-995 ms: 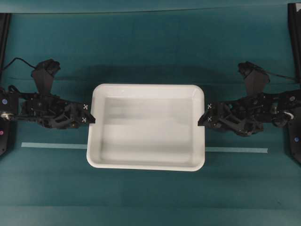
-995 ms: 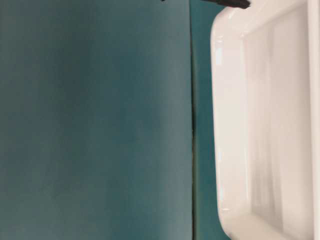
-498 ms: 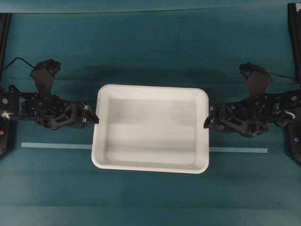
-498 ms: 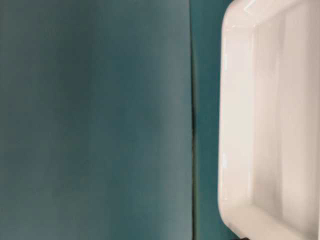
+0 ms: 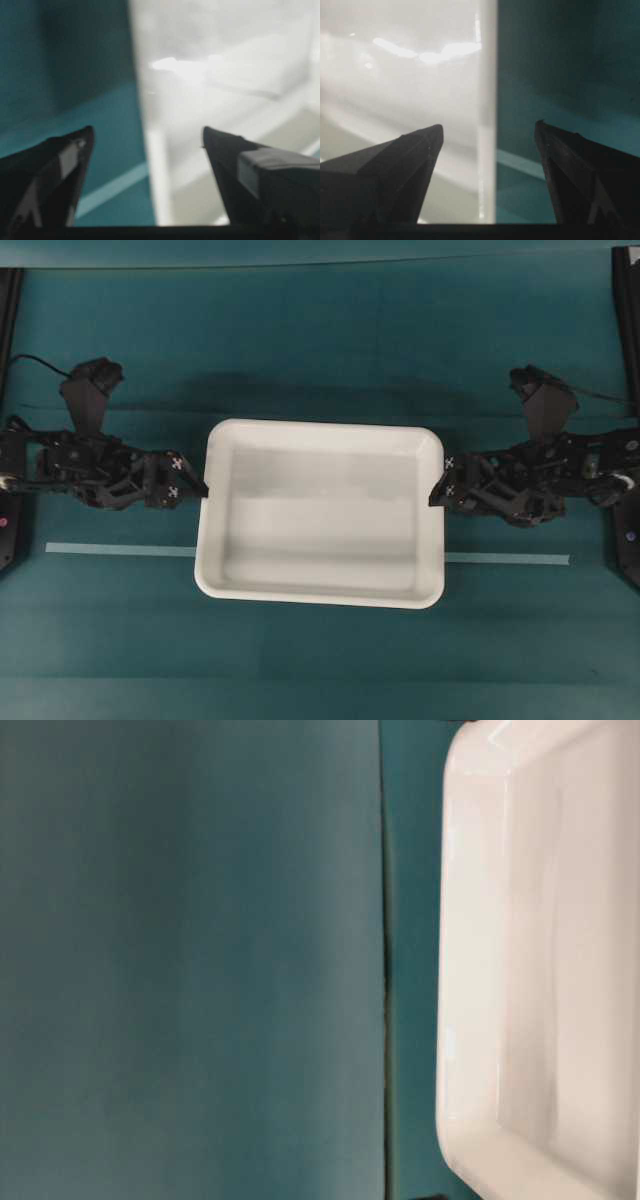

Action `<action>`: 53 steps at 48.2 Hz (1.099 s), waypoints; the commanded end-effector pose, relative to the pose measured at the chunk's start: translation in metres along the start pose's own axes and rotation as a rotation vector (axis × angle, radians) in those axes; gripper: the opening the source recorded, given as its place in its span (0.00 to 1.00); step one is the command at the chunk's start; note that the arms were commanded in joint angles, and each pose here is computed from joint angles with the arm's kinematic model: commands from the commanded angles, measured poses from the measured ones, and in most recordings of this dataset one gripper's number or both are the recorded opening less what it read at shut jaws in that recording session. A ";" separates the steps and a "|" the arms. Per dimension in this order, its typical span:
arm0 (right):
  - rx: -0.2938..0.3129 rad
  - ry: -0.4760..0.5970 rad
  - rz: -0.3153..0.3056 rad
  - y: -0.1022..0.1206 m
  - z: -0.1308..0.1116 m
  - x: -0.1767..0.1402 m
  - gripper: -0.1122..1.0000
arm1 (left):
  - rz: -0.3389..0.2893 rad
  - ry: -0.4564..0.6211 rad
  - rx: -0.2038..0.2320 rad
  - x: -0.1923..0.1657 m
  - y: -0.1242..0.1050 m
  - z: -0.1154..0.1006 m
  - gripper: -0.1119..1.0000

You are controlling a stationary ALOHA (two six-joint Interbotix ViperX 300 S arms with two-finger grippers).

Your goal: Lift the white case with both hands.

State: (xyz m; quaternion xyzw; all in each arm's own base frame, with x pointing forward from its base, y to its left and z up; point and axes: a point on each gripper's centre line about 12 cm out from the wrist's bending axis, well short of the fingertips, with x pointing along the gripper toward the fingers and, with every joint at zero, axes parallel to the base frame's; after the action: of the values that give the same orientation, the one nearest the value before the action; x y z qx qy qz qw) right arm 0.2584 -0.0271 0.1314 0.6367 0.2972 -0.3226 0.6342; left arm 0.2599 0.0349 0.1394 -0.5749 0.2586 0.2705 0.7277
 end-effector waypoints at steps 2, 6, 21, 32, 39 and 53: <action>-0.025 -0.009 0.060 0.015 0.002 -0.012 0.83 | -0.087 -0.025 0.031 -0.014 -0.022 0.006 0.93; -0.058 -0.012 0.098 0.022 0.001 -0.025 0.83 | -0.135 -0.042 0.057 -0.027 -0.033 0.009 0.93; -0.343 -0.131 0.299 0.051 0.007 -0.087 0.83 | -0.235 -0.096 0.240 -0.078 -0.052 0.013 0.93; -0.534 -0.239 0.421 0.058 0.009 -0.127 0.82 | -0.294 -0.143 0.347 -0.111 -0.057 0.015 0.92; -0.693 -0.320 0.479 0.061 0.009 -0.148 0.82 | -0.354 -0.195 0.445 -0.130 -0.061 0.017 0.92; -0.988 -0.463 0.538 0.062 0.006 -0.179 0.83 | -0.463 -0.347 0.707 -0.172 -0.071 0.020 0.92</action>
State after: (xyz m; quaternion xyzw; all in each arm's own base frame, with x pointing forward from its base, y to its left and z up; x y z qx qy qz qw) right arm 0.1964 -0.0291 0.3006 0.2540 0.1065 -0.1115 0.9548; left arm 0.1866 0.0241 0.2955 -0.3027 0.0930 0.0966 0.9436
